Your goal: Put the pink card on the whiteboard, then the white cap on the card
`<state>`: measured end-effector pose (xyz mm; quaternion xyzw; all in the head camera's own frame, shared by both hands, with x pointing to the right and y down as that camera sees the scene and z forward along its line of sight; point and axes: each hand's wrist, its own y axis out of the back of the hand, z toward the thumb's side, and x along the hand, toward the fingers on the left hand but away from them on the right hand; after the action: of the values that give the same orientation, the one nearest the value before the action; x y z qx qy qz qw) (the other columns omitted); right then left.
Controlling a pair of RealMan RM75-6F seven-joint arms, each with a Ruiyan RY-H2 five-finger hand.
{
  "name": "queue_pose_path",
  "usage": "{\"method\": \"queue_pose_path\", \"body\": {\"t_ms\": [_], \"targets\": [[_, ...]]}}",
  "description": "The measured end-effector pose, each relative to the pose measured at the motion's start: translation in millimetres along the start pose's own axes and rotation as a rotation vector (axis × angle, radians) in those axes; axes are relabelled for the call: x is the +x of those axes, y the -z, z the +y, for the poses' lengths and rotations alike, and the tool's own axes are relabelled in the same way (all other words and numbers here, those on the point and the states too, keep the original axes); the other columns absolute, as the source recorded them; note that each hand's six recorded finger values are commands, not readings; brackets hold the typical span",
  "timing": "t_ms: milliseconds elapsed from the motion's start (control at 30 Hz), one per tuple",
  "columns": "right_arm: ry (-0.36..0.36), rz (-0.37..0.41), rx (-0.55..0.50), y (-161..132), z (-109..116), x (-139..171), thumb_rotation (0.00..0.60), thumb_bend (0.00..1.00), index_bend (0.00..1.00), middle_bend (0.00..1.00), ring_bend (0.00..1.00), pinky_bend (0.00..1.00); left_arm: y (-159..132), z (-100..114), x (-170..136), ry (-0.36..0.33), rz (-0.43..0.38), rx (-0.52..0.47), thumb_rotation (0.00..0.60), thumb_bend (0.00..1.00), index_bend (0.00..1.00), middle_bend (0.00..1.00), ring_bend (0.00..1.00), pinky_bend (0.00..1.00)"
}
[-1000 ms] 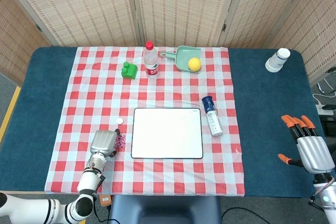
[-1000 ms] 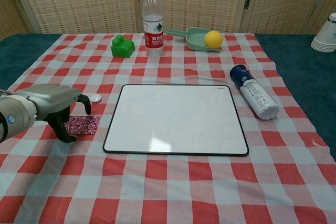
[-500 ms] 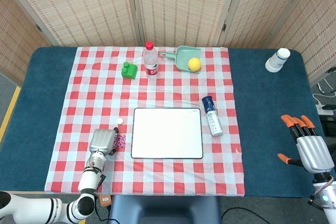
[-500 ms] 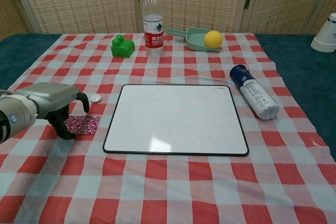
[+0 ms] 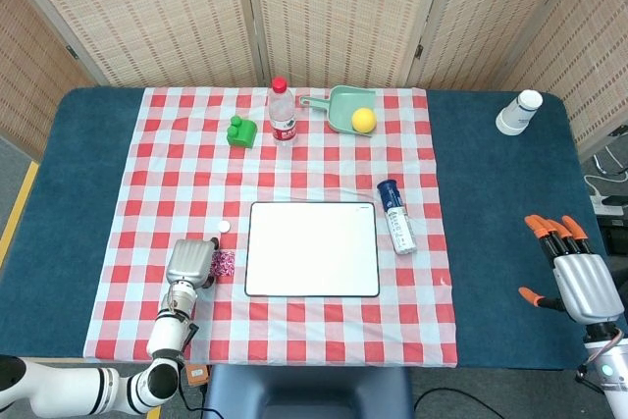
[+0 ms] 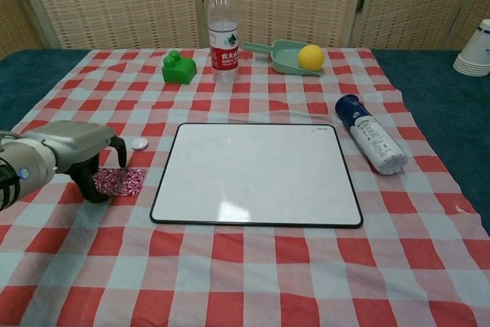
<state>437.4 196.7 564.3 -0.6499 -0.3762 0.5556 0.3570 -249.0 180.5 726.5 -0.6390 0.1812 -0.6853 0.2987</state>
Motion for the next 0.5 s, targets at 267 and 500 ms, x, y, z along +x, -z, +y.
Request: {"method": "queue_pose_path", "body": {"t_ms": [267, 500], "targets": [[0.002, 0.0, -0.001, 0.1, 0.3, 0.0, 0.6, 0.0, 0.0, 0.1, 0.0, 0.0, 1.4, -0.4, 1.6, -0.002, 0.005, -0.003, 0.6, 0.26, 0.39, 1.0, 1.0, 1.0], [0.004, 0.0, -0.002, 0.2, 1.0, 0.4, 0.6, 0.0, 0.0, 0.1, 0.0, 0.0, 2.4, 5.2, 0.2, -0.011, 0.007, -0.003, 0.6, 0.26, 0.39, 1.0, 1.0, 1.0]]}}
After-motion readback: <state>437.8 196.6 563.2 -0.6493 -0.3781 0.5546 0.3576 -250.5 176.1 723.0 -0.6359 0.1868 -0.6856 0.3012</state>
